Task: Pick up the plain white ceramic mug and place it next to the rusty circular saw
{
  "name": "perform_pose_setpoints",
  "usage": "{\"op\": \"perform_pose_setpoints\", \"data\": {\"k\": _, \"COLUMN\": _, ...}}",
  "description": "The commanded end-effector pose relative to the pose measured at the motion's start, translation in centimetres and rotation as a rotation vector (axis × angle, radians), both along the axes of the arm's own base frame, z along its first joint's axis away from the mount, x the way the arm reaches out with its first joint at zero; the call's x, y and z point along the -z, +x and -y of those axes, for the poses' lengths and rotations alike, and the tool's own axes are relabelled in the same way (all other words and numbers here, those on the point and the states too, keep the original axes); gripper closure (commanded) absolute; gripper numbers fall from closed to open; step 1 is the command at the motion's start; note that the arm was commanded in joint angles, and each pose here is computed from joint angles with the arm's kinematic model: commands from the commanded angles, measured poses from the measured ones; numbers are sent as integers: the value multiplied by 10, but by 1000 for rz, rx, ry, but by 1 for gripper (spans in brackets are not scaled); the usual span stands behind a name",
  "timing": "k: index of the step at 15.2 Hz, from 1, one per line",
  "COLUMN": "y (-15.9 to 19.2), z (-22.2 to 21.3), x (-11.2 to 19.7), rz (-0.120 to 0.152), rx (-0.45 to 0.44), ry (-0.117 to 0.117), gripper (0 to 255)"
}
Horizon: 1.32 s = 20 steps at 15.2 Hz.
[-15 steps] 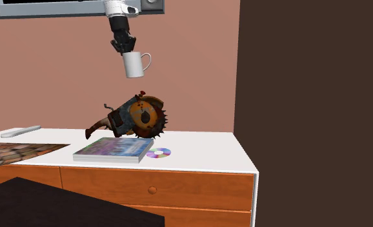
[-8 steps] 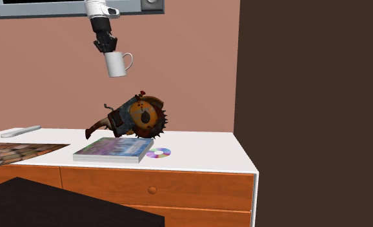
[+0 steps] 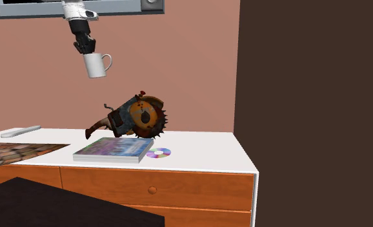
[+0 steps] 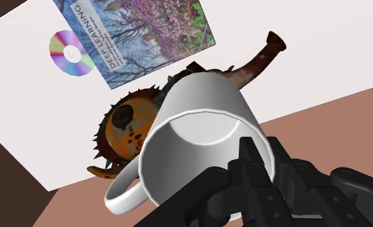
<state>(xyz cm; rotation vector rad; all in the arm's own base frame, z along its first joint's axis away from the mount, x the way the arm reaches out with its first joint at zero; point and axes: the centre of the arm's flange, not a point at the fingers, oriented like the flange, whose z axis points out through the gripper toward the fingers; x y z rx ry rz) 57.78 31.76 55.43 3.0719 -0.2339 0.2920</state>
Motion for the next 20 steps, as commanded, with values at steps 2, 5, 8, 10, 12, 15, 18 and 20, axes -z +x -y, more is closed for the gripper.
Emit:
{"op": "perform_pose_setpoints", "data": {"k": 2, "y": -4, "z": -39, "x": -1, "rz": 1, "rx": 1, "ry": 0, "gripper": 255}}
{"op": "perform_pose_setpoints", "data": {"k": 5, "y": -8, "z": -78, "x": -1, "rz": 1, "rx": 1, "ry": 0, "gripper": 255}}
{"op": "perform_pose_setpoints", "data": {"k": 8, "y": -12, "z": -118, "x": -1, "rz": 1, "rx": 1, "ry": 0, "gripper": 255}}
{"op": "perform_pose_setpoints", "data": {"k": 10, "y": -12, "z": -121, "x": 4, "rz": 1, "rx": 1, "ry": 0, "gripper": 255}}
{"op": "perform_pose_setpoints", "data": {"k": 12, "y": -12, "z": -121, "x": 15, "rz": 1, "rx": 1, "ry": 0, "gripper": 255}}
{"op": "perform_pose_setpoints", "data": {"k": 15, "y": -12, "z": -121, "x": 31, "rz": 1, "rx": 1, "ry": 0, "gripper": 255}}
{"op": "perform_pose_setpoints", "data": {"k": 18, "y": -12, "z": -121, "x": 46, "rz": 1, "rx": 1, "ry": 0, "gripper": 255}}
{"op": "perform_pose_setpoints", "data": {"k": 20, "y": -12, "z": -121, "x": 57, "rz": 1, "rx": 1, "ry": 0, "gripper": 255}}
